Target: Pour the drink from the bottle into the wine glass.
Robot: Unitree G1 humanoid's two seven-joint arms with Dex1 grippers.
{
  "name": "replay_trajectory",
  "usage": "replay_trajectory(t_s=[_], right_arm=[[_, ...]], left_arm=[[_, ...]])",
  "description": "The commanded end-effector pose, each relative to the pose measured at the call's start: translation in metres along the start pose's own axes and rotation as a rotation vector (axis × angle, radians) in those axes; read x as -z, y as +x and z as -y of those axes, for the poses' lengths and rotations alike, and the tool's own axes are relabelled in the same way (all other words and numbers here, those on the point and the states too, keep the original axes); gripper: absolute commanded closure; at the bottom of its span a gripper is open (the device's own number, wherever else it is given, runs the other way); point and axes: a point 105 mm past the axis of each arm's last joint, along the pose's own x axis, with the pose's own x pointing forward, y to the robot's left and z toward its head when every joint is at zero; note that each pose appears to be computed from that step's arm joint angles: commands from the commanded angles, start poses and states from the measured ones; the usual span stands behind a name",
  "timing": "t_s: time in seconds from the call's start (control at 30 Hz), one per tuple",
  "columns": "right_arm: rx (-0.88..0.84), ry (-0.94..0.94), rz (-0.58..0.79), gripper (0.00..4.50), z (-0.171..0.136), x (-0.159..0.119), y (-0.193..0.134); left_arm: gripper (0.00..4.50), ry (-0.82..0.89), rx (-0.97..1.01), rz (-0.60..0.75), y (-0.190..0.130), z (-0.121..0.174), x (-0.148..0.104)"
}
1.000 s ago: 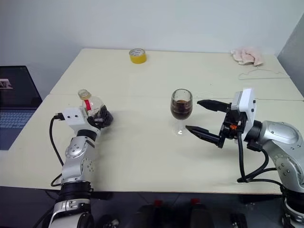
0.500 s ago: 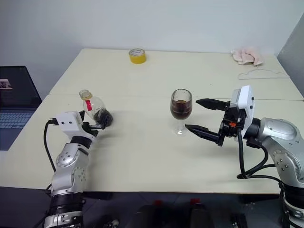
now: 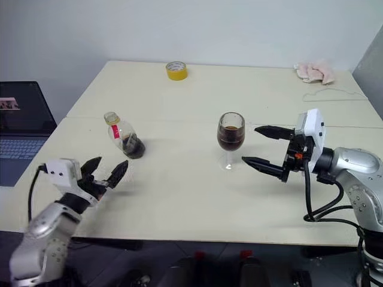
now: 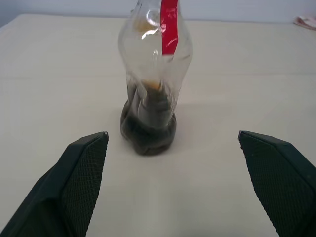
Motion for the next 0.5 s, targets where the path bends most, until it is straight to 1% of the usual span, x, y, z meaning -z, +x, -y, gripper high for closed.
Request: replay_trajectory(t_s=[0.03, 0.13, 0.23, 0.33, 0.4, 0.5], right_arm=[[0.059, -0.034, -0.054, 0.00, 0.018, -0.007, -0.024], [0.105, 0.002, -0.130, 0.00, 0.031, -0.004, -0.045], [0.123, 0.000, -0.107, 0.00, 0.038, -0.016, -0.060], [0.088, -0.012, -0.077, 0.00, 0.035, -0.025, -0.064], [0.069, -0.017, -0.073, 0.00, 0.033, -0.025, -0.062], [0.029, -0.023, -0.033, 0.00, 0.027, -0.033, -0.054]], left_arm=[[0.02, 0.050, 0.200, 0.041, 0.002, 0.020, -0.044], [0.02, 0.087, 0.350, 0.015, -0.003, 0.034, -0.068], [0.02, 0.105, 0.423, 0.010, -0.009, 0.041, -0.087], [0.02, 0.110, 0.487, 0.034, -0.010, 0.047, -0.105], [0.02, 0.100, 0.517, 0.040, -0.009, 0.051, -0.110], [0.02, 0.107, 0.518, 0.007, -0.006, 0.050, -0.107]])
